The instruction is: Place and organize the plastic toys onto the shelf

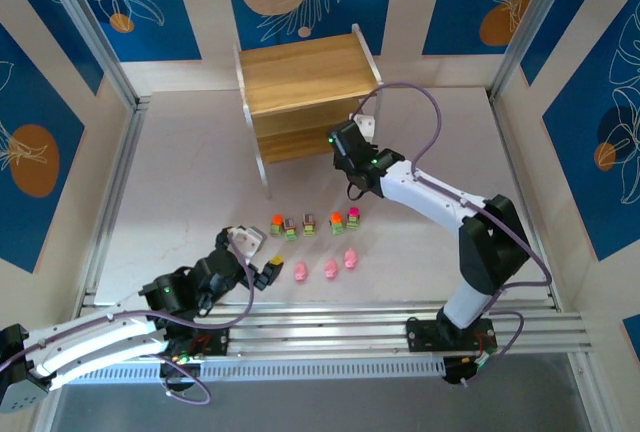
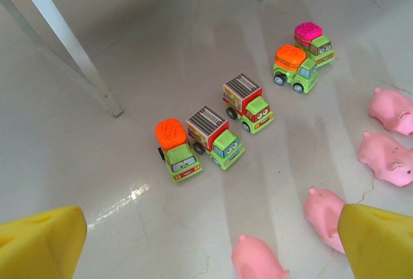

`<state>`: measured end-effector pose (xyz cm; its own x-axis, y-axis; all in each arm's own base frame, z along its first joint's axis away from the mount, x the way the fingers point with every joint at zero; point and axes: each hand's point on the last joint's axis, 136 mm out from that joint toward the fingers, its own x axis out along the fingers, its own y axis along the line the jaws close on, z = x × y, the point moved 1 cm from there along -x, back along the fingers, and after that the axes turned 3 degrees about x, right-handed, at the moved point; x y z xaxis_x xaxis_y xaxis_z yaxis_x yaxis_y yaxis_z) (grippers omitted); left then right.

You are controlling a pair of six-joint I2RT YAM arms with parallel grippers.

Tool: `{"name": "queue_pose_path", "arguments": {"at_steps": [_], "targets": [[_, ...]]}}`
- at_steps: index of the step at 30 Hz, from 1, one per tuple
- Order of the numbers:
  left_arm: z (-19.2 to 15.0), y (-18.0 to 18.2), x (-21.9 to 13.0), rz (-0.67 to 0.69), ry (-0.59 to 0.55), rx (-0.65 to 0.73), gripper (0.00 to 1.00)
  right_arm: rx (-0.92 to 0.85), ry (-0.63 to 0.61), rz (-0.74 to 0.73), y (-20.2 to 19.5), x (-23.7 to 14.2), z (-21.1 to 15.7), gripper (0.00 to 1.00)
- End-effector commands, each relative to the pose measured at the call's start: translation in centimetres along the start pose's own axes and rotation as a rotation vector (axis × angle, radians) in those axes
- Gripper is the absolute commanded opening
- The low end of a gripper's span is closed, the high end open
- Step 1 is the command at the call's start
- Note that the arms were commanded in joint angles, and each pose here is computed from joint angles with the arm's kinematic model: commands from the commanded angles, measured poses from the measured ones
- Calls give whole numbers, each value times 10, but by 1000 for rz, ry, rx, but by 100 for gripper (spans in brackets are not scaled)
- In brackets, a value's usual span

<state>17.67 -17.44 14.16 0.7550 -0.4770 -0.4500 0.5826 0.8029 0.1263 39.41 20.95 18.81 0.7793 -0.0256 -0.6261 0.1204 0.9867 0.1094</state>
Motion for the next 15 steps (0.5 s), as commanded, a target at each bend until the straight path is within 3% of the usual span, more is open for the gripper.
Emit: {"name": "queue_pose_path", "arguments": {"at_steps": [1,15], "targets": [[2,5,0,24,-20,-15,99,27,-32,3,-6,-19,3,51],[2,10,-1,51,-23,-30,99,-22,59,19,-27,-71,-71,51]]}}
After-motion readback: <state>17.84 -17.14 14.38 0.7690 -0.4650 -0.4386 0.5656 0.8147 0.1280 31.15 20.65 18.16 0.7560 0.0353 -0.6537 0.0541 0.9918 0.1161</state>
